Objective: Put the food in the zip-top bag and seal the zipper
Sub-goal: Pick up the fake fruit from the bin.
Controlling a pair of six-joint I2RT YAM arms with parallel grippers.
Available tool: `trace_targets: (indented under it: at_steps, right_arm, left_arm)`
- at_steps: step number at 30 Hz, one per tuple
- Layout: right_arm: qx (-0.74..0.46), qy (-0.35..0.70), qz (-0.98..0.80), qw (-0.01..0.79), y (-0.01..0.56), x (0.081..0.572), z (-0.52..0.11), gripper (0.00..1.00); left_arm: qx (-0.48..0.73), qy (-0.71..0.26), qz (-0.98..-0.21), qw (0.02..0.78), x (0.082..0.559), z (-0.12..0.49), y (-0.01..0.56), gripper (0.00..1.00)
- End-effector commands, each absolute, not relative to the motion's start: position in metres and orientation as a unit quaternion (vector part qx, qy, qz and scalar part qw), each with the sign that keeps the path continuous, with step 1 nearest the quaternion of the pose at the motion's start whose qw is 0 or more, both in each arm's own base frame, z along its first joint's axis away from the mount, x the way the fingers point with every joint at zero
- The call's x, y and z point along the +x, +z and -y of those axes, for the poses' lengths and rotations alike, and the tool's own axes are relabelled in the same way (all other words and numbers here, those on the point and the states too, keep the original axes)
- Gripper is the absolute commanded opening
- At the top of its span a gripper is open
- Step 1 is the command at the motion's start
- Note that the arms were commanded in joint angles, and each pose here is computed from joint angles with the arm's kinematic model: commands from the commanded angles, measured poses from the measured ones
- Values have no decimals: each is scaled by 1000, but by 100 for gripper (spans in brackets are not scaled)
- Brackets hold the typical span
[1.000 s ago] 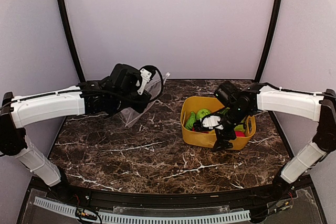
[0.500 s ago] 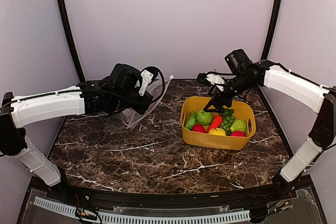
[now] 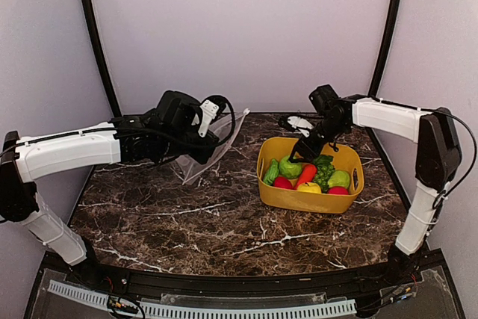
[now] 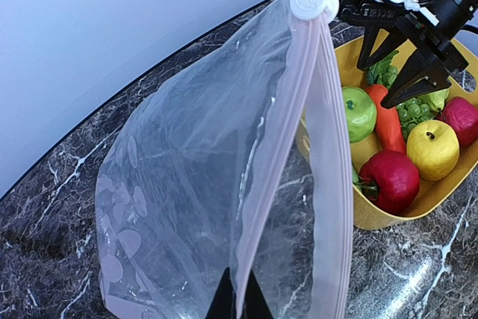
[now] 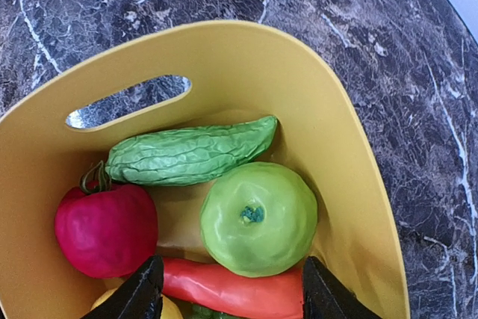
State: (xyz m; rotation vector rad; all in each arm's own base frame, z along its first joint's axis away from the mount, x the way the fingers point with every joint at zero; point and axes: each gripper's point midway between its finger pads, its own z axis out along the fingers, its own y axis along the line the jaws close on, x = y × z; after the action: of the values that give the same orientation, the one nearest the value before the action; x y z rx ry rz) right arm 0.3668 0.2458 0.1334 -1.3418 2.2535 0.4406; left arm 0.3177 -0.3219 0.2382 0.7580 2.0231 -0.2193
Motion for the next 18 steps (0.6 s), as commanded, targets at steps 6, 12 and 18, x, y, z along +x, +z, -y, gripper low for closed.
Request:
trace_targets:
  at_steps: [6,12,18]
  right_arm:
    - [-477,153,-835,227,115,382,-251,64]
    - [-482,147,-838,208,101,380,-253,70]
    - [-481,138,-842,201,90,383,-255,76]
  left_arm:
    - [308,-99,-826,462,314,323,243,1]
    - [309,-105,-829,453,313,327,238,1]
    - [309,-104,-830,453,313,327,238,1]
